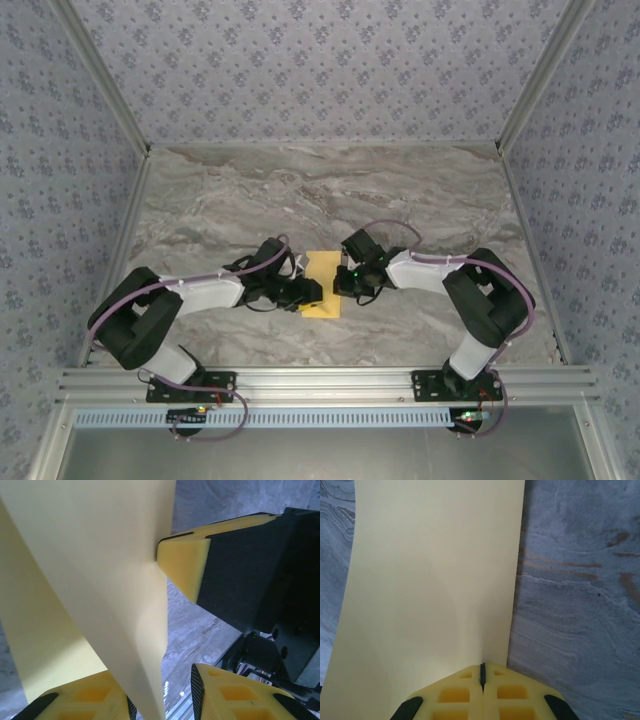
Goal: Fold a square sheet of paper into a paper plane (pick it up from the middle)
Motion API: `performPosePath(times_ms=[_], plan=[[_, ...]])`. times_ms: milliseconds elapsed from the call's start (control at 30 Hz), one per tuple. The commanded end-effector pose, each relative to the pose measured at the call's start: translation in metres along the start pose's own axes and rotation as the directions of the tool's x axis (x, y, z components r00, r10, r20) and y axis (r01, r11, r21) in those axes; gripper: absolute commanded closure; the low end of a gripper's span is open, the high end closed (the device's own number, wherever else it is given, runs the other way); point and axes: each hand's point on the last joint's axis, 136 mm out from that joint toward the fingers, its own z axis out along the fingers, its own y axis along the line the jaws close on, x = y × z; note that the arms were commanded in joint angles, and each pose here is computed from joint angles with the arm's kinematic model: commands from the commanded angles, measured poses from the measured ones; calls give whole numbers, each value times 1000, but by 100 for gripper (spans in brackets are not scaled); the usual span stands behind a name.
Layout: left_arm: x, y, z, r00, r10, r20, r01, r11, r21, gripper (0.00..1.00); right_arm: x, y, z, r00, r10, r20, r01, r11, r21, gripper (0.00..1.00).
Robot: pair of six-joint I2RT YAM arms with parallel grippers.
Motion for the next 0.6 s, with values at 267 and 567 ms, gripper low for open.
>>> performPosePath(times_ms=[267, 567], plan=[[-27, -35, 11, 998, 44, 38, -48, 993, 104, 46, -3, -7, -19, 995, 95, 26, -93, 993, -71, 99], [-34, -34, 19, 998, 41, 39, -44, 994, 99, 34, -8, -26, -51, 978, 171, 122, -156, 980, -125, 78]])
